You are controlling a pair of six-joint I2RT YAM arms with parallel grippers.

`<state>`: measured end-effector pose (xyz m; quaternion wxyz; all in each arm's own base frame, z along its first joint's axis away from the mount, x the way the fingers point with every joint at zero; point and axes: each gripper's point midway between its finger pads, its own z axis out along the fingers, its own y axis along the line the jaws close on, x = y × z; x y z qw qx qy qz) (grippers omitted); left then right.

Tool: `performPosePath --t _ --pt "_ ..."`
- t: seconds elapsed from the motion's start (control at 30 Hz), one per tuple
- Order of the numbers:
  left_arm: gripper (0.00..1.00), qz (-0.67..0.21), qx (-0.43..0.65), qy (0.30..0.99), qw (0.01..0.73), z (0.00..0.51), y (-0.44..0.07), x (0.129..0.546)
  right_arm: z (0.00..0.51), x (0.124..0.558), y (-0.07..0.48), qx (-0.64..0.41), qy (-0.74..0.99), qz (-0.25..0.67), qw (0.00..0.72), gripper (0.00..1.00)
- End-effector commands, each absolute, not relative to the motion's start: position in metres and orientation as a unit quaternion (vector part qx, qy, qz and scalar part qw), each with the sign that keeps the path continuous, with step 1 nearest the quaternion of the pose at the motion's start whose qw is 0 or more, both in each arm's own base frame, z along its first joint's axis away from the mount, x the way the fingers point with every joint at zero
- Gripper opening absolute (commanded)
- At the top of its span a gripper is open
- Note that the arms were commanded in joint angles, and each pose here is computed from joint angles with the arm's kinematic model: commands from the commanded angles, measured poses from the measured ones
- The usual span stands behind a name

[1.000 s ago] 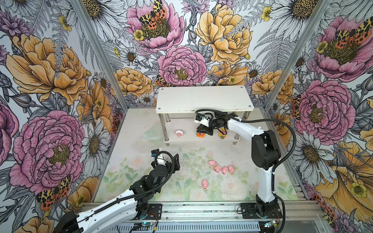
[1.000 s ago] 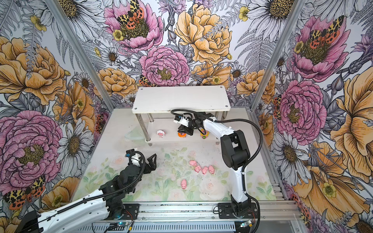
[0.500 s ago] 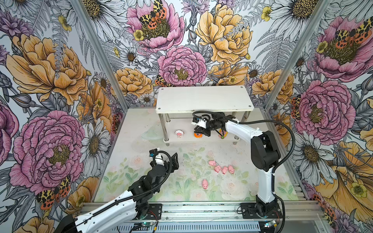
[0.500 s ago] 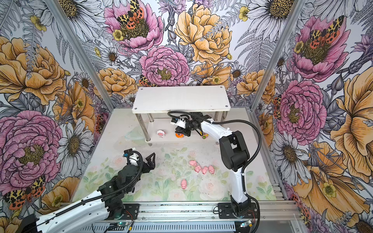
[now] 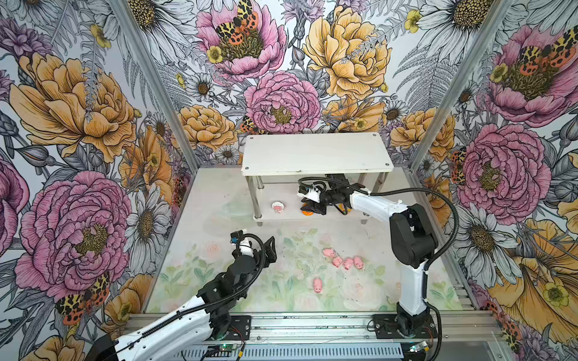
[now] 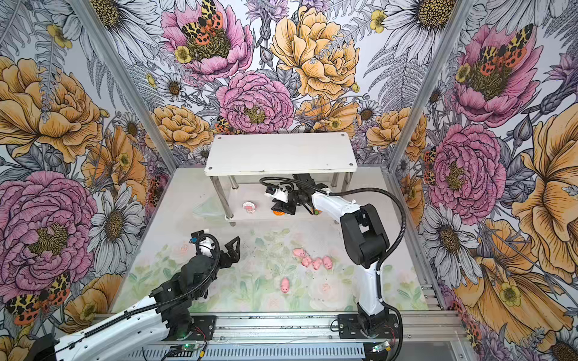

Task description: Place and organize the plastic toys onto the shelf

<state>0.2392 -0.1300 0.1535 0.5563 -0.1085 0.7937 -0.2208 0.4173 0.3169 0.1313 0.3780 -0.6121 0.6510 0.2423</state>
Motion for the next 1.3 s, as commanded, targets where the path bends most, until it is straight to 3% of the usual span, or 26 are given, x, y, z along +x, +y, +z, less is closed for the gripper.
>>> performPosePath --t 0.0,1.27 --pt "0.99 -0.225 -0.108 0.796 0.551 0.153 -0.13 0.239 0.138 0.421 0.31 -0.599 0.66 0.236 0.387 0.43" --pt "0.99 -0.228 -0.109 0.799 0.546 0.149 -0.133 0.239 0.153 0.436 0.31 -0.562 0.661 0.292 0.403 0.49"
